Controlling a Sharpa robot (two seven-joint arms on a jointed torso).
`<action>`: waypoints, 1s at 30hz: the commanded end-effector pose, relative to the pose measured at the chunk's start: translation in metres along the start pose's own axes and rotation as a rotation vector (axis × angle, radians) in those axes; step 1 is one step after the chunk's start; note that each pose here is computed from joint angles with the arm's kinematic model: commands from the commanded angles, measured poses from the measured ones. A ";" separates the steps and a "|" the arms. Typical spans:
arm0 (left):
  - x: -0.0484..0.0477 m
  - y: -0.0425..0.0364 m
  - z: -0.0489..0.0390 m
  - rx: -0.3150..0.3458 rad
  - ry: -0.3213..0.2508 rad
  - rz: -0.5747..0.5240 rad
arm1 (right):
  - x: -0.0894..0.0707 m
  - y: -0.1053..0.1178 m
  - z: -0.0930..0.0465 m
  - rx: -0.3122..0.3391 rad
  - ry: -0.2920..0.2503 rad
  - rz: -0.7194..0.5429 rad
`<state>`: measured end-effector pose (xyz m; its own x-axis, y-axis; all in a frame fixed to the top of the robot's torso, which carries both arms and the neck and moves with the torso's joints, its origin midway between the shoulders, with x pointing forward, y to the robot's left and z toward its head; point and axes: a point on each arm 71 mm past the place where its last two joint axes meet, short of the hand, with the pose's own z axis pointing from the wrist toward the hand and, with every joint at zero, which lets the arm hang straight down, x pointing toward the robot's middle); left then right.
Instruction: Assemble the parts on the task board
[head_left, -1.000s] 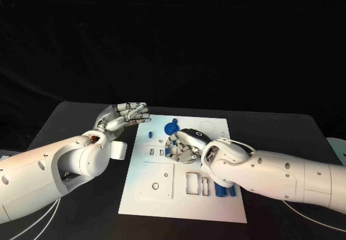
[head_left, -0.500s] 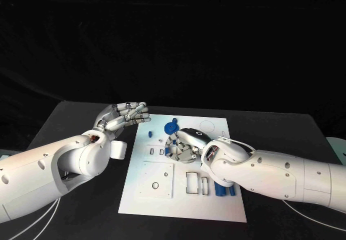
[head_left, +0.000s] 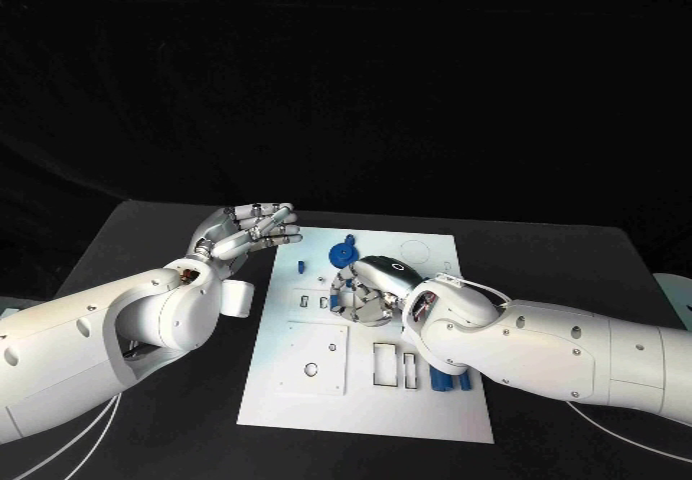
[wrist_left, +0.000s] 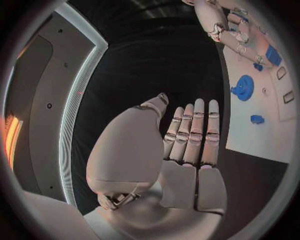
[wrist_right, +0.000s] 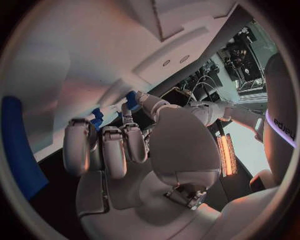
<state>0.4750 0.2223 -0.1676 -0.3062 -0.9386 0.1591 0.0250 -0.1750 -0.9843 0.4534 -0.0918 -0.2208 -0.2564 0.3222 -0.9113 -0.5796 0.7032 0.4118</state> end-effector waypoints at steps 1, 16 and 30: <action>0.0018 -0.0004 0.0000 0.002 0.019 -0.012 | 0.001 0.001 -0.002 0.015 -0.002 -0.028; 0.0004 -0.0003 -0.0006 -0.003 0.019 -0.011 | -0.004 0.011 -0.007 0.018 -0.023 -0.055; 0.0005 0.0001 -0.0007 -0.005 0.020 -0.011 | -0.009 0.013 -0.004 0.041 -0.027 -0.096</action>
<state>0.4749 0.2244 -0.1686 -0.3068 -0.9385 0.1586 0.0169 -0.1719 -0.9850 0.4446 -0.0879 -0.2070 -0.1948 0.2959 -0.9351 -0.5759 0.7373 0.3533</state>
